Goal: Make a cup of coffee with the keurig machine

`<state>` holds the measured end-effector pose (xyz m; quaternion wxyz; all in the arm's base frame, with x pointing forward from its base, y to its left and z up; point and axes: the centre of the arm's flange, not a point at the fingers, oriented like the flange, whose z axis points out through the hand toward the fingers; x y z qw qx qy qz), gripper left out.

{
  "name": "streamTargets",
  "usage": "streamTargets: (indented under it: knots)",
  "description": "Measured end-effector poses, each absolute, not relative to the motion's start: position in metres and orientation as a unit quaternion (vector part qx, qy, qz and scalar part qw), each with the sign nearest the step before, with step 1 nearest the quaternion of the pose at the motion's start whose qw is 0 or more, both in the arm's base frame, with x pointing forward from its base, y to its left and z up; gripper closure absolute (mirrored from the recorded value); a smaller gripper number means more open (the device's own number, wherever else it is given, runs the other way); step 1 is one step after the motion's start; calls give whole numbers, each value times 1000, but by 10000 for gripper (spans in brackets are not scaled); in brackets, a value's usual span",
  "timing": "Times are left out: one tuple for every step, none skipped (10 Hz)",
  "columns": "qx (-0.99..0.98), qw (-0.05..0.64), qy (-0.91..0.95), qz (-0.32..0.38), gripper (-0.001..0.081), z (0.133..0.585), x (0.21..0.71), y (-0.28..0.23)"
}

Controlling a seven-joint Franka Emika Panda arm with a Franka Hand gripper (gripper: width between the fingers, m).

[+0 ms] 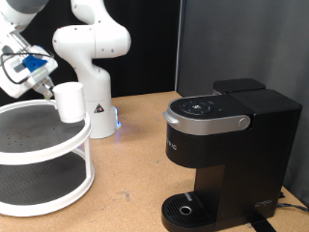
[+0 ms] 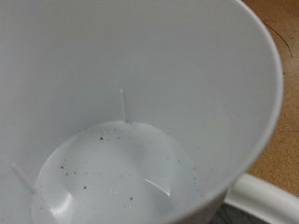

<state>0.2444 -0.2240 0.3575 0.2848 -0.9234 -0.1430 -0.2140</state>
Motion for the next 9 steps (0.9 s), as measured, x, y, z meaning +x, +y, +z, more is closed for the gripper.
streamTargets:
  knots:
    - [-921, 292, -143, -215, 737, 369, 246, -220]
    - [-919, 298, -145, -214, 737, 380, 248, -216]
    - [-917, 303, -147, -212, 737, 392, 248, -213]
    - [-915, 311, -153, -205, 737, 402, 247, -210]
    - [-913, 318, -159, -200, 737, 411, 246, -209]
    - [-914, 317, -157, -201, 737, 409, 246, -209]
    - [-914, 315, -153, -205, 737, 406, 247, -208]
    - [-914, 315, -141, -212, 737, 403, 250, -205]
    - [-914, 319, -127, -218, 737, 400, 256, -197]
